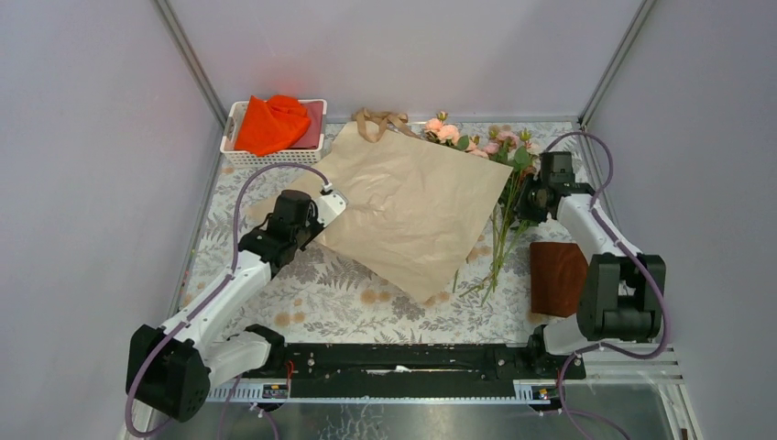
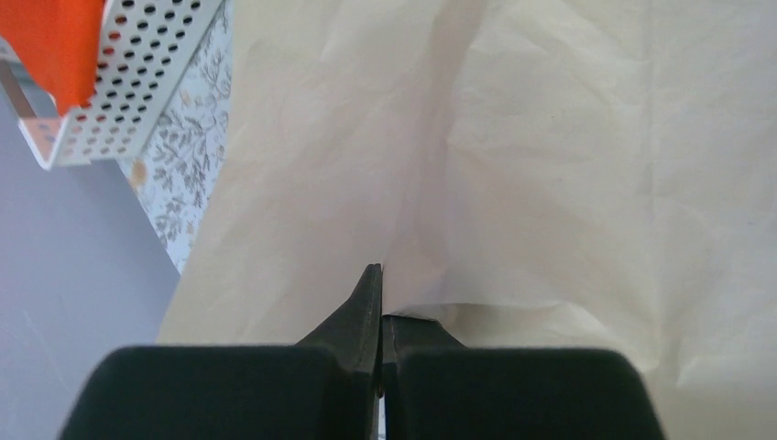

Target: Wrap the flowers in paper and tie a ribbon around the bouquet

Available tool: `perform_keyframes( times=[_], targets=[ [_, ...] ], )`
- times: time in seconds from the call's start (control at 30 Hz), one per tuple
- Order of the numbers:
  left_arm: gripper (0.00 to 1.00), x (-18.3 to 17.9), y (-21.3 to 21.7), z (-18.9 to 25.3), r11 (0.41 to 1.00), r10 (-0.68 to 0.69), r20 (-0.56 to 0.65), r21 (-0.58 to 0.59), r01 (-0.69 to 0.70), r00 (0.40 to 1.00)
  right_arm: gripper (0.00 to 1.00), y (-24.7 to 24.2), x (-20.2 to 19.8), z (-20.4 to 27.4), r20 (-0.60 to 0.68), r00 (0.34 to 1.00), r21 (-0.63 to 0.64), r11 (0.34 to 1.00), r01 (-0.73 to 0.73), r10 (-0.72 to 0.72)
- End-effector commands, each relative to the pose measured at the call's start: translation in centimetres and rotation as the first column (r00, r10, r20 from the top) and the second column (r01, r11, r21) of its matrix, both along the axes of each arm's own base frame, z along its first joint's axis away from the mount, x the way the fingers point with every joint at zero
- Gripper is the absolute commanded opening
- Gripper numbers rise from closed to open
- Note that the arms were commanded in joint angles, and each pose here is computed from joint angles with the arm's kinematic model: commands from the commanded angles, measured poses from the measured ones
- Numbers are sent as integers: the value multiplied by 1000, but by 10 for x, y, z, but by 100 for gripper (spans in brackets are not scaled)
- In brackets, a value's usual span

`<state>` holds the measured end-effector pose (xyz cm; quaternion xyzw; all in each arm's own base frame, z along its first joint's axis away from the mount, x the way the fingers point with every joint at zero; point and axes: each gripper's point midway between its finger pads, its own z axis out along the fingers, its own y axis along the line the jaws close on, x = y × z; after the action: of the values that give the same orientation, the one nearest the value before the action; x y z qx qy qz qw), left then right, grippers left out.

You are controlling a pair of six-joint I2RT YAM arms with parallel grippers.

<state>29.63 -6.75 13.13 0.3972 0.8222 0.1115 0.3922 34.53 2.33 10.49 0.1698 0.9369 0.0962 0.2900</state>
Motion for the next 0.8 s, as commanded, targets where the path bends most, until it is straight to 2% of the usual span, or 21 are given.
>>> perform_keyframes(
  times=[0.0, 0.23, 0.5, 0.57, 0.73, 0.77],
  targets=[
    [0, 11, 2, 7, 993, 80, 18, -91, -78, 997, 35, 25, 15, -21, -26, 997, 5, 998, -68, 68],
    [0, 4, 9, -2, 989, 111, -12, -101, -112, 994, 33, 29, 35, -59, -132, 988, -57, 994, -94, 86],
    [0, -3, 5, -17, 992, 70, -62, -97, -75, 996, 31, 21, 46, -83, -176, 982, -112, 990, -82, 61],
    [0, -10, 0, -24, 995, 17, -99, -99, -27, 995, 24, 19, 45, -87, -187, 981, -122, 989, -83, 59],
    [0, -35, -7, -57, 991, -129, -195, -69, 117, 972, 0, 5, 47, -74, -184, 982, -198, 978, -66, 29],
    [0, -39, -7, -64, 989, -149, -215, -58, 139, 965, 0, -1, 48, -66, -172, 985, -225, 973, -52, 13]
  ],
)
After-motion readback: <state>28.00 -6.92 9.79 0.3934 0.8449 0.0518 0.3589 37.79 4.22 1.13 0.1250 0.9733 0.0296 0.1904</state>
